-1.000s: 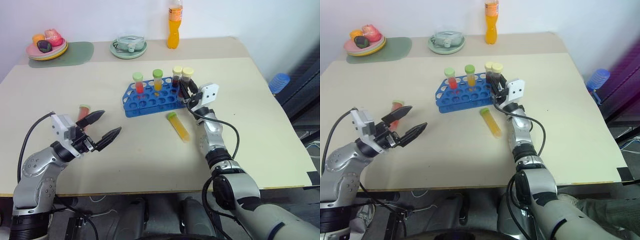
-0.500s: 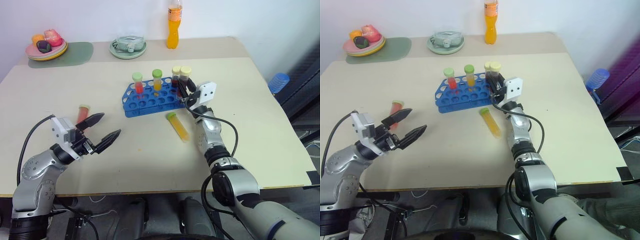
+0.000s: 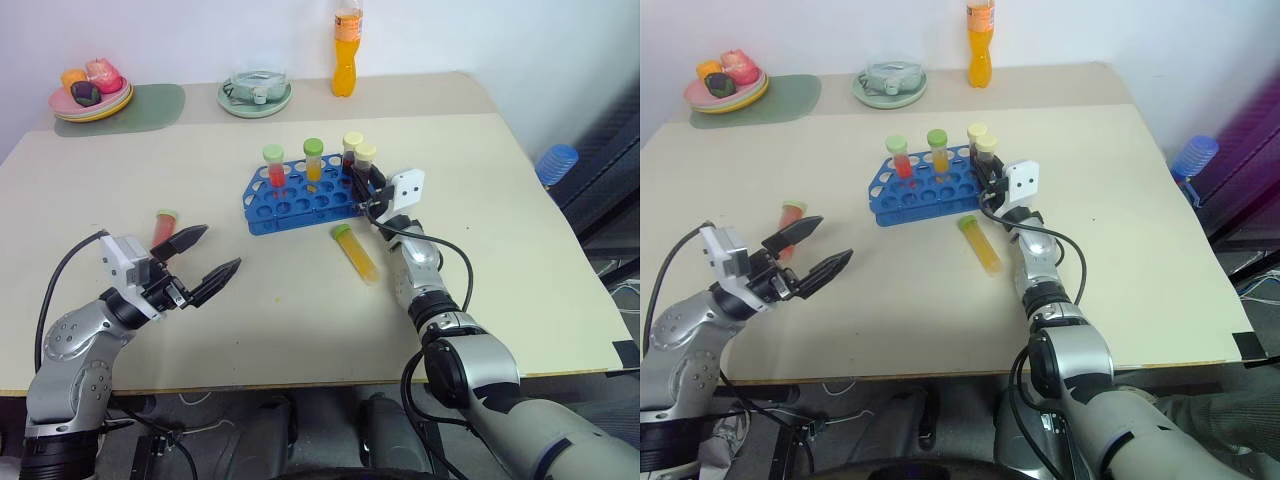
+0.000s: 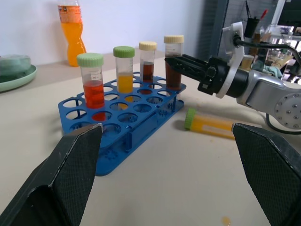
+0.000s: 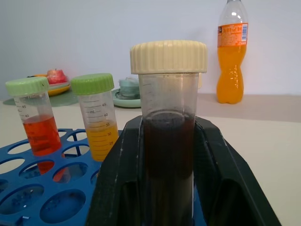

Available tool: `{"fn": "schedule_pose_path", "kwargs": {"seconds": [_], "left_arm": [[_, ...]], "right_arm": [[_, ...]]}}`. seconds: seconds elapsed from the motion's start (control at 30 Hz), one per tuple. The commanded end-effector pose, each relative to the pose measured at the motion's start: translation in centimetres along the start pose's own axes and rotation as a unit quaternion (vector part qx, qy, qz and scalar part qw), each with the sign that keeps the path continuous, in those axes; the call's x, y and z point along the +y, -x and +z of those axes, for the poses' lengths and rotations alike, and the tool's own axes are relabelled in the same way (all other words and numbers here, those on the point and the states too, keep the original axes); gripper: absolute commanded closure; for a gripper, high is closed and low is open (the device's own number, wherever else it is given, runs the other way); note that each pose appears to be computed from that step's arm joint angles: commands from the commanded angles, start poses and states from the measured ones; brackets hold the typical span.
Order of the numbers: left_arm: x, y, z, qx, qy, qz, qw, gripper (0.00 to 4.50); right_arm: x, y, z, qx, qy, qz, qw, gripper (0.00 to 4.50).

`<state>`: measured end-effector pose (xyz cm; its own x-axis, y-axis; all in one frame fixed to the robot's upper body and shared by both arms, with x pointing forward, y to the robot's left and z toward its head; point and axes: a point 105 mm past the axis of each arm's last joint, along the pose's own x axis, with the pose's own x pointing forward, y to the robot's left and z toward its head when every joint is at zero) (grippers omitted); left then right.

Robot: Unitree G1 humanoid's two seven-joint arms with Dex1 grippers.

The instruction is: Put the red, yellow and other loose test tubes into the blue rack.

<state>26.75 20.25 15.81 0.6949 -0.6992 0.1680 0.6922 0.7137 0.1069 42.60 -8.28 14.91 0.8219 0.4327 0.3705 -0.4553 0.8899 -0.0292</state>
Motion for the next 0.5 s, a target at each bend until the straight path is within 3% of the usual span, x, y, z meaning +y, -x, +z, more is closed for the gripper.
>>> {"fn": "schedule_pose_path", "kwargs": {"seconds": [0.03,0.13,0.33,0.5], "left_arm": [[0.0,0.2,0.8,-0.015,-0.014,0.001,1.0,0.0],[0.0,0.1,0.8,-0.015,-0.012,-0.002,1.0,0.0],[-0.2,-0.3,0.7,-0.015,-0.009,-0.01,1.0,0.0],[-0.3,-0.7,0.5,-0.012,-0.007,-0.024,1.0,0.0]], "right_arm": [[0.5,-0.4,1.3,-0.032,0.011,0.012,0.999,1.83],[0.2,-0.4,1.8,-0.037,0.036,0.007,0.999,0.39],[0.0,-0.2,3.4,-0.047,0.061,0.041,0.996,0.39],[-2.1,1.7,5.7,0.013,0.134,0.04,0.99,0.39]]}}
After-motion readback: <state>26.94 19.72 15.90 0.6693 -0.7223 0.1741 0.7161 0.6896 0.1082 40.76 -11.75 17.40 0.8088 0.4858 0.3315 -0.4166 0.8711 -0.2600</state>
